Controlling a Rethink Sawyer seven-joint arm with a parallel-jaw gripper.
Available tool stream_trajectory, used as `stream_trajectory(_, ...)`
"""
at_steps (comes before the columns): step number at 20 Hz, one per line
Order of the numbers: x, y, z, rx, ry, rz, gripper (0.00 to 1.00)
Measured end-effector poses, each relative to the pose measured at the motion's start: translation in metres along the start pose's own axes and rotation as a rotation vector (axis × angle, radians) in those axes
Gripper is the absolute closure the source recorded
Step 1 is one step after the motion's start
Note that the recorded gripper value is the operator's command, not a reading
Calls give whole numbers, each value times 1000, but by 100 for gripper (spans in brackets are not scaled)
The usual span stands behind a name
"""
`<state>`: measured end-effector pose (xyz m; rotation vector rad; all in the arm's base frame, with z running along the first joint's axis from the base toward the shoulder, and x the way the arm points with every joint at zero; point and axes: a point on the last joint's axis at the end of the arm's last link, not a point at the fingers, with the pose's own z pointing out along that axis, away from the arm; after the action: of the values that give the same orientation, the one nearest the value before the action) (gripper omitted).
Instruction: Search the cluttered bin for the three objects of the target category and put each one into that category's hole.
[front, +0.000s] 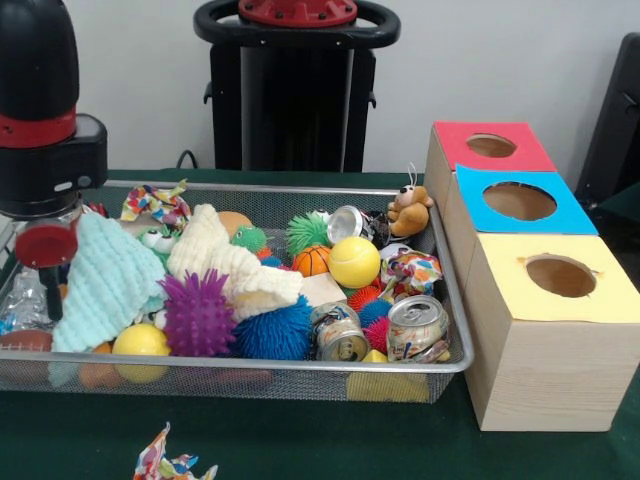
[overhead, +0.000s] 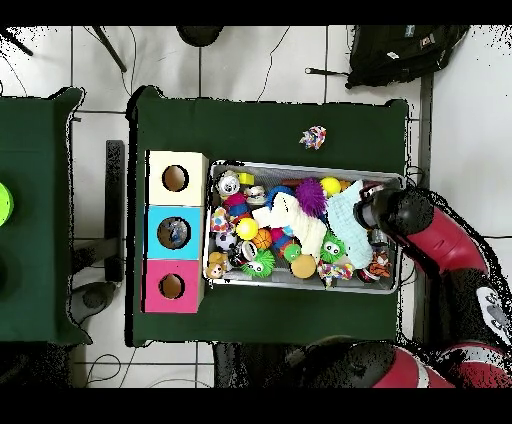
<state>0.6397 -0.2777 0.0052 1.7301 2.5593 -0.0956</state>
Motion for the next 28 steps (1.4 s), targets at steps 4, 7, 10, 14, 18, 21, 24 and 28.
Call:
stream_trajectory(4,5,-10,6,18,13,-7,0)
stream_trajectory(7,13,-18,11,36,26,-16,0)
stream_trajectory(10,18,-23,16,50,29,-34,0)
stream_trajectory(14,21,-26,23,59,22,-53,0)
stream_trajectory(18,18,-27,27,53,-2,-65,0)
stream_trajectory(21,17,-28,28,52,-14,-73,0)
stream_trajectory(24,16,-32,29,61,-26,-86,0)
stream_trajectory(28,14,-35,28,68,-33,-96,0)
